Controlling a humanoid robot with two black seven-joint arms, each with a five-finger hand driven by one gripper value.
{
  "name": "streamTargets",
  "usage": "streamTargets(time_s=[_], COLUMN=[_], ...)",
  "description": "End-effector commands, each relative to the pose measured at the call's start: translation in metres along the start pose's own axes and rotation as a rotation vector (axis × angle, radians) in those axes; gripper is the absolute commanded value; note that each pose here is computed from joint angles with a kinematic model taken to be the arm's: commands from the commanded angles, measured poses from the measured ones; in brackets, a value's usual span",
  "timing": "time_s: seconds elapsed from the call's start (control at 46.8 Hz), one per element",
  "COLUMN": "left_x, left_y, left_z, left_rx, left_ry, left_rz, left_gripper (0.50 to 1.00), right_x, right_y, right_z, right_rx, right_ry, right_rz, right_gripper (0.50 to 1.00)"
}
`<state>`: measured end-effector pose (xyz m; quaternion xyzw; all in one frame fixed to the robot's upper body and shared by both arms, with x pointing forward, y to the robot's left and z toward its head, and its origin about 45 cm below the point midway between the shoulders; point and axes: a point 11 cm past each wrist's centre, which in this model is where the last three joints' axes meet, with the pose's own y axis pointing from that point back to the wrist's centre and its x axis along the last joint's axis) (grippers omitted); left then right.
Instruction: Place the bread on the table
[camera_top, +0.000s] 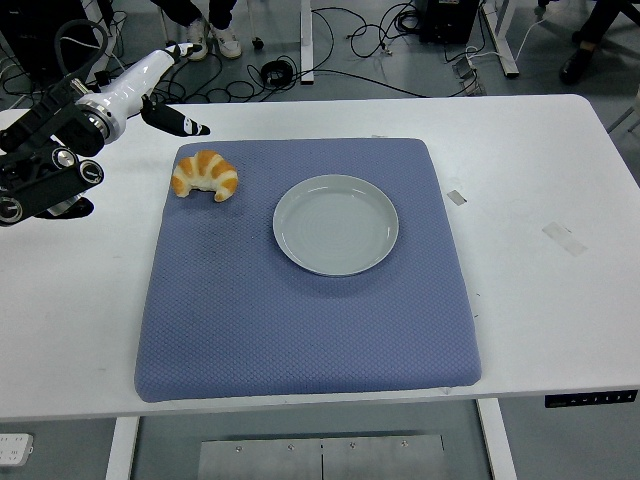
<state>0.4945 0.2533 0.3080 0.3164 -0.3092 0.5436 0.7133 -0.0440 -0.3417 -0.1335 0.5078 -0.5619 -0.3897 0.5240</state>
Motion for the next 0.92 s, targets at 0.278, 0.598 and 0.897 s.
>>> streamTargets(time_s=[0.278, 0.598, 0.897], left_x=[0.028, 0.045, 0.040], left_y=[-0.001, -0.001, 0.000], left_z=[-0.012, -0.031, -0.035], left_rx=[0.052, 0.084, 0.087], left_ry=[0.212, 0.238, 0.241], left_rz=[0.047, 0.071, 0.065], left_gripper=[0.971, 0.971, 0.971], right_x=[0.000, 0.000, -0.004], right_y=[0.000, 0.000, -0.002], right_z=[0.000, 0.000, -0.013], right_rx=[0.000, 0.000, 0.024], right_ry=[0.000, 0.000, -0.004], right_rz=[0.000, 0.000, -0.015], right_gripper=[1.000, 1.000, 1.000])
